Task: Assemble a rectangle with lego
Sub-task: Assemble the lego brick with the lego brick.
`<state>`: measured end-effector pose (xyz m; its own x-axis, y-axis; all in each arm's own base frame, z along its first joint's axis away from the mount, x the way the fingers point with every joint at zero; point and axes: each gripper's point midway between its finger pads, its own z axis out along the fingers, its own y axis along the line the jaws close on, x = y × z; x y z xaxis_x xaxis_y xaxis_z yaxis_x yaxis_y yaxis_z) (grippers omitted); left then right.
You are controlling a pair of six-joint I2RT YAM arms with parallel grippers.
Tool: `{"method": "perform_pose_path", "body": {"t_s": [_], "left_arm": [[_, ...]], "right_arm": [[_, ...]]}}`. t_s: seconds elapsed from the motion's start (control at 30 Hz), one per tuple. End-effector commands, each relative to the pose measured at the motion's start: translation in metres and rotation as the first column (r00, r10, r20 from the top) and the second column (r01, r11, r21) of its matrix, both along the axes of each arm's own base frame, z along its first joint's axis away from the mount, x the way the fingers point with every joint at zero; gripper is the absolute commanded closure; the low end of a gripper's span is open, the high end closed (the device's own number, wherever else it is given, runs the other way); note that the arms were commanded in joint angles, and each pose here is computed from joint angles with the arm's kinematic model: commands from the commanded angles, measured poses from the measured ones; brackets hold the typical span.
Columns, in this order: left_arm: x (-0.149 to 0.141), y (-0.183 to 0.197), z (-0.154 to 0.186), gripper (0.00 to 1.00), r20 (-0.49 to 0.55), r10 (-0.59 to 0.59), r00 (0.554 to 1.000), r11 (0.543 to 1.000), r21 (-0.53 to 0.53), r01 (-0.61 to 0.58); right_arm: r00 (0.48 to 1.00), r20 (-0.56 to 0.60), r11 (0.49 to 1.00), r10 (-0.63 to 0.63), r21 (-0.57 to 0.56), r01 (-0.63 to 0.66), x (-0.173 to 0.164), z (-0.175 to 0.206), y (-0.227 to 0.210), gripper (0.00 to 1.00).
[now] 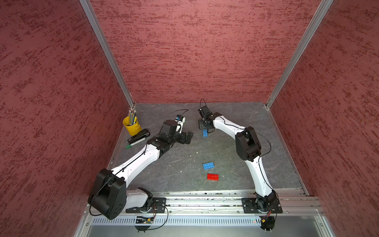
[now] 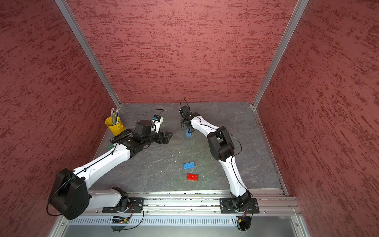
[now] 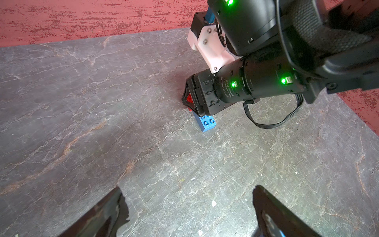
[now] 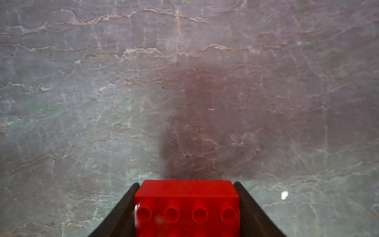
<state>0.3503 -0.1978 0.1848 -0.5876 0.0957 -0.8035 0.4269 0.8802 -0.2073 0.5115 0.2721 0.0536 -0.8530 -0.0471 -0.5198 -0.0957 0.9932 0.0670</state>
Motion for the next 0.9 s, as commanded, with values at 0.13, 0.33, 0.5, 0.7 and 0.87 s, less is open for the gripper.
{"method": "perform_pose_path", "body": {"t_s": [0.13, 0.33, 0.5, 0.7, 0.87], "left_arm": [[0.005, 0.001, 0.006, 0.0, 0.004, 0.008, 1.0, 1.0, -0.005, -0.008], [0.005, 0.001, 0.006, 0.0, 0.004, 0.009, 1.0, 1.0, -0.004, -0.009], [0.005, 0.002, 0.005, 0.0, 0.003, 0.009, 1.0, 1.0, -0.002, -0.009], [0.005, 0.002, 0.005, 0.0, 0.005, 0.009, 1.0, 1.0, -0.001, -0.009], [0.005, 0.001, 0.005, 0.0, 0.002, 0.009, 1.0, 1.0, -0.004, -0.009]], "right_arm": [[1.0, -0.011, 1.0, -0.012, -0.021, 0.012, 0.0, -0.008, -0.006, 0.45], [1.0, -0.026, 1.0, -0.018, -0.022, 0.017, -0.003, -0.019, -0.008, 0.45], [0.999, -0.037, 1.0, -0.019, -0.024, 0.018, -0.005, -0.028, -0.008, 0.45], [0.999, -0.042, 0.999, -0.027, -0.025, 0.026, -0.003, -0.034, -0.01, 0.45], [0.999, -0.038, 0.999, -0.032, -0.022, 0.032, -0.001, -0.033, -0.011, 0.45]]}}
